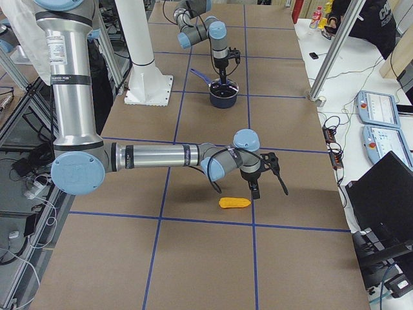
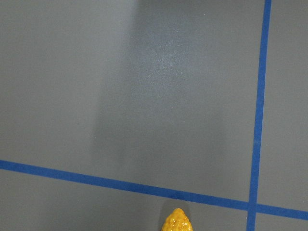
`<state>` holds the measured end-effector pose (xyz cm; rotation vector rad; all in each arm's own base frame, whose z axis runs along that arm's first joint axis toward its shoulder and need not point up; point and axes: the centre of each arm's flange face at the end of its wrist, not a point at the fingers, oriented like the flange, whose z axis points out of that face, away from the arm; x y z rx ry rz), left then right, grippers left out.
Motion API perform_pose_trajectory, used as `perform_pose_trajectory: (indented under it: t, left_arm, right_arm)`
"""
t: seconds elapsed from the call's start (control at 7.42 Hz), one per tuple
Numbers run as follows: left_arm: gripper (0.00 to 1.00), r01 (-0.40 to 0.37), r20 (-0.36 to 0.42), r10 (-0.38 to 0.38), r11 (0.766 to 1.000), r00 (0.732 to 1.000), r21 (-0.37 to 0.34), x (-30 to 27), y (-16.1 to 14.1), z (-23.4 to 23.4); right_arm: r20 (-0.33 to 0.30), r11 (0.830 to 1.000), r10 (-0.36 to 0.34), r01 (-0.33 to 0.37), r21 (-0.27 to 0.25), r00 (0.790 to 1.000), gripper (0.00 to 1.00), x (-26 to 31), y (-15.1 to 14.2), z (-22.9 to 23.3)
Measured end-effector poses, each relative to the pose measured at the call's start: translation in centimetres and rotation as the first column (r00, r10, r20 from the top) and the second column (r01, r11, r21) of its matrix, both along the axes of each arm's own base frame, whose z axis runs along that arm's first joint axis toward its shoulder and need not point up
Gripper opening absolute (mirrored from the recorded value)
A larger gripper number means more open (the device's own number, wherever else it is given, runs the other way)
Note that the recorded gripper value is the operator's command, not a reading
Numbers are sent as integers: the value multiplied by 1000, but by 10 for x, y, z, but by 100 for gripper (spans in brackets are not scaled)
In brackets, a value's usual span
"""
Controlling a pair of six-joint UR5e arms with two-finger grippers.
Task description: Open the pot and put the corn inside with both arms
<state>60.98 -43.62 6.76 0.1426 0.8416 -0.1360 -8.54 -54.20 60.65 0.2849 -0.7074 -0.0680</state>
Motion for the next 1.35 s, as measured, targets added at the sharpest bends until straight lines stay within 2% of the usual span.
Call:
perform_pose_trajectory:
  t: [0.27, 0.54, 0.94, 1.35]
  left_arm:
    - [14, 3, -18, -2, 1000, 1000, 26, -31, -1, -10]
    - [14, -37, 2, 37, 994, 999, 103, -100, 13, 0]
    - [13, -166, 90, 148, 957, 985, 237, -233, 23, 90]
    - [13, -314, 215, 260, 907, 941, 281, -346, 22, 197]
  right_arm:
    - [0, 1000, 0, 0, 1, 1000, 100, 0, 0, 0]
    - [1, 1000, 1, -1, 1, 1000, 100, 0, 0, -1]
    - [0, 1000, 2, -2, -2, 1000, 100, 0, 1, 0]
    - [0, 1000, 4, -4, -6, 1000, 100, 1, 2, 1]
